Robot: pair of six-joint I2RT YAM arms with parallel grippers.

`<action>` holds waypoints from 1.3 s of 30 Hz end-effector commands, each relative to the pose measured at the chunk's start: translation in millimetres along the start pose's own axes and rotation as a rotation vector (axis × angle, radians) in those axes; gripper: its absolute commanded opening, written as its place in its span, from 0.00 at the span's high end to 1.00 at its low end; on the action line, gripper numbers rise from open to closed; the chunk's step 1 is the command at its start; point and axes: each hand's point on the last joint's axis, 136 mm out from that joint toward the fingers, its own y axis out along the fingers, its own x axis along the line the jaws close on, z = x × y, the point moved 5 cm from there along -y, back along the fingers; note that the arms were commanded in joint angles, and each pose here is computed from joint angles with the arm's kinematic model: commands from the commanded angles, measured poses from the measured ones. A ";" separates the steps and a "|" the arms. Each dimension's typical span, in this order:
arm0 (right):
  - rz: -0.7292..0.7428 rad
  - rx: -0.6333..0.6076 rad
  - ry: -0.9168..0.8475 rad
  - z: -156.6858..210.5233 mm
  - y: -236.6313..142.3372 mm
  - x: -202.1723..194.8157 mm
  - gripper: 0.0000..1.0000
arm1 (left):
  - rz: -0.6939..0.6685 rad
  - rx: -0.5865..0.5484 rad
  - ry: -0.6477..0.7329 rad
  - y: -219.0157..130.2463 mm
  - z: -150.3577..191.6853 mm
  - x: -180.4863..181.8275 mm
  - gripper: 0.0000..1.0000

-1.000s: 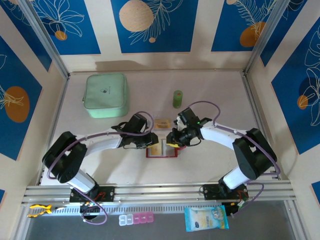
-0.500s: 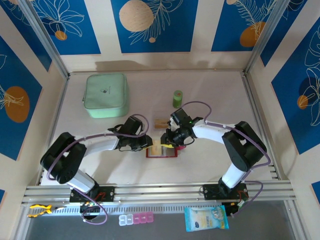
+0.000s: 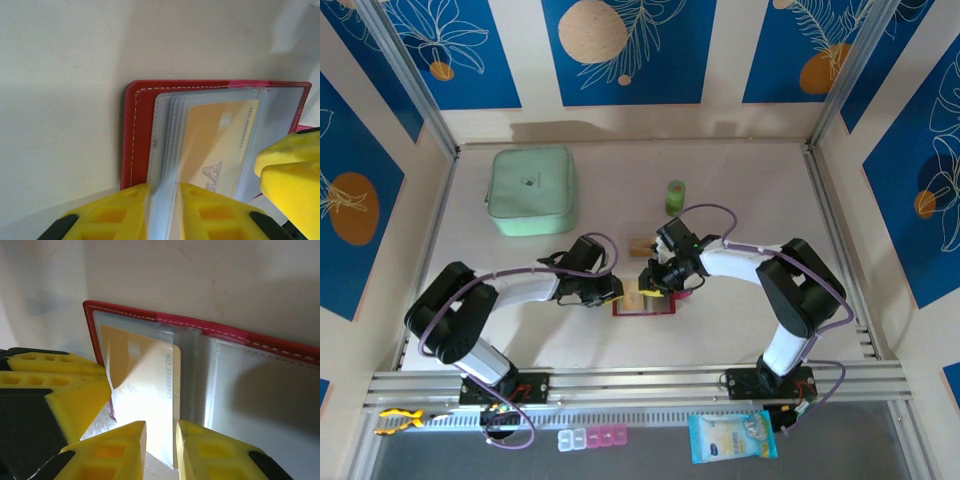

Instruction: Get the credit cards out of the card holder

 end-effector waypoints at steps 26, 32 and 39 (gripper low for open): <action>0.141 0.030 -0.051 4.6 12.2 -8.3 0.77 | -0.035 0.039 -0.018 5.2 3.3 9.3 0.81; 0.150 -0.011 -0.085 2.9 1.9 -4.1 0.77 | -0.032 0.035 -0.017 3.0 2.1 7.2 0.80; 0.116 -0.048 -0.109 2.1 -8.5 5.9 0.77 | -0.006 0.017 -0.004 -3.5 -1.1 -2.1 0.79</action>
